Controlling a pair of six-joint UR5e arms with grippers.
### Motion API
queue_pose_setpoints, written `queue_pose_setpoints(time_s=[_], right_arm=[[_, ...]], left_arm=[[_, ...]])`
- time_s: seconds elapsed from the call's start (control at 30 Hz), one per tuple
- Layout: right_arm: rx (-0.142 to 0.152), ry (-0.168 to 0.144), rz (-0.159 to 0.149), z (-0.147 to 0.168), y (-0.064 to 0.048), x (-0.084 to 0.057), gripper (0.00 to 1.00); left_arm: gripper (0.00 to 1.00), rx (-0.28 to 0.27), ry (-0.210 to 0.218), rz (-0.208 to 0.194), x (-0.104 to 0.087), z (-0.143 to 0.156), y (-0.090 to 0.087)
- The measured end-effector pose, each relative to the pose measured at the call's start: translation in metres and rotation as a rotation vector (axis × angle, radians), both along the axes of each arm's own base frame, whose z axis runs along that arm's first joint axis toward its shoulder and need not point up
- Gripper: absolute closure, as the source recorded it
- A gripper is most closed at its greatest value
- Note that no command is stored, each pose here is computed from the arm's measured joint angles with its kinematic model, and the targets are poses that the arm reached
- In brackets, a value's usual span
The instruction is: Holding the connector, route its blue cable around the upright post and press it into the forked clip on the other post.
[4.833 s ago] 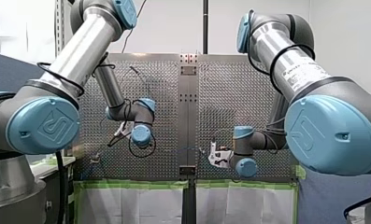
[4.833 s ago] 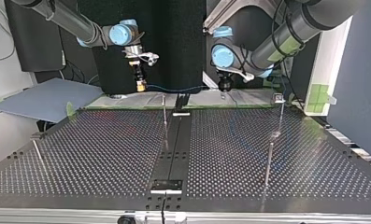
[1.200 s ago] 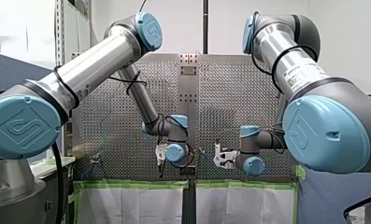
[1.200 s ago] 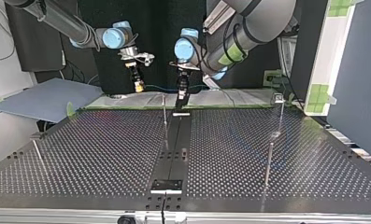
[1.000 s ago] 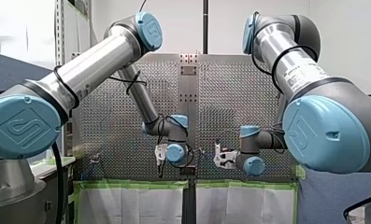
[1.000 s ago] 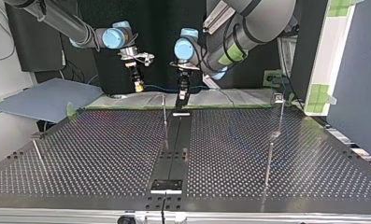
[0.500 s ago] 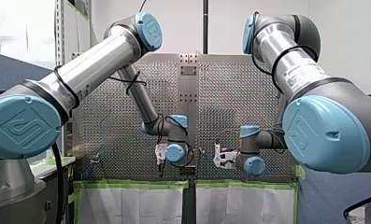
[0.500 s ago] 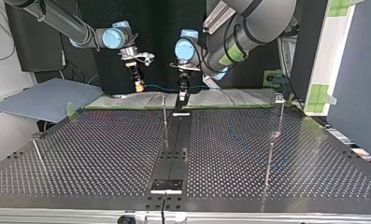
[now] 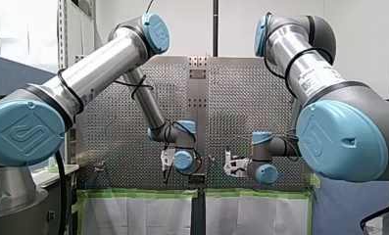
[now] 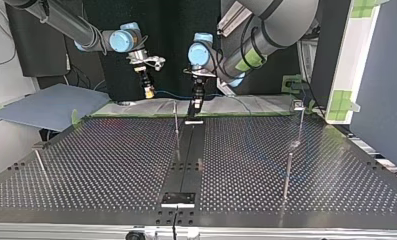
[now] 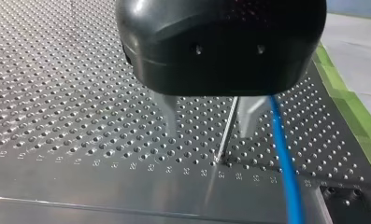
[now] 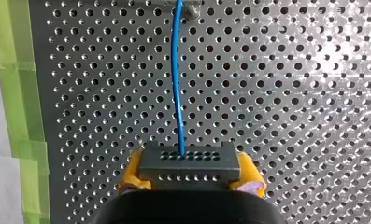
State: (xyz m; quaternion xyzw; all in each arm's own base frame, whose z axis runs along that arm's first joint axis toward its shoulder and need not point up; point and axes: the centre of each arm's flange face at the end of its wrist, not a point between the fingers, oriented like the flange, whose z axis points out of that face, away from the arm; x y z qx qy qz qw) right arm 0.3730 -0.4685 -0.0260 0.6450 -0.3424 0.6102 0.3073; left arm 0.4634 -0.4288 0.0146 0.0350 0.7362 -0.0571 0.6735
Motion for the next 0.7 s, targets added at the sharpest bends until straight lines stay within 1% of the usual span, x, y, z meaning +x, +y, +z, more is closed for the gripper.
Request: queue_pose_setpoints(time_s=[0.03, 0.07, 0.1, 0.47, 0.7], right_arm=[[-0.001, 0.0, 0.0, 0.0, 0.0, 0.0, 1.0], [-0.001, -0.001, 0.0, 0.0001, -0.0001, 0.0, 1.0], [-0.002, -0.001, 0.0, 0.0001, -0.0002, 0.0001, 1.0], [-0.007, -0.003, -0.004, 0.0006, -0.0021, -0.0014, 1.0], [-0.003, 0.0, -0.008, 0.0001, -0.0032, -0.0036, 1.0]], left_arm=[[0.84, 0.001, 0.0, -0.001, -0.0001, 0.0, -0.0002], [0.84, 0.002, 0.0, -0.003, -0.0002, 0.0, -0.0004], [0.98, 0.002, 0.0, -0.003, -0.0002, 0.0, -0.0005], [0.98, 0.009, 0.0, -0.023, -0.0007, -0.0001, -0.0025], [0.98, 0.017, -0.002, -0.018, 0.0003, 0.0, -0.0012]])
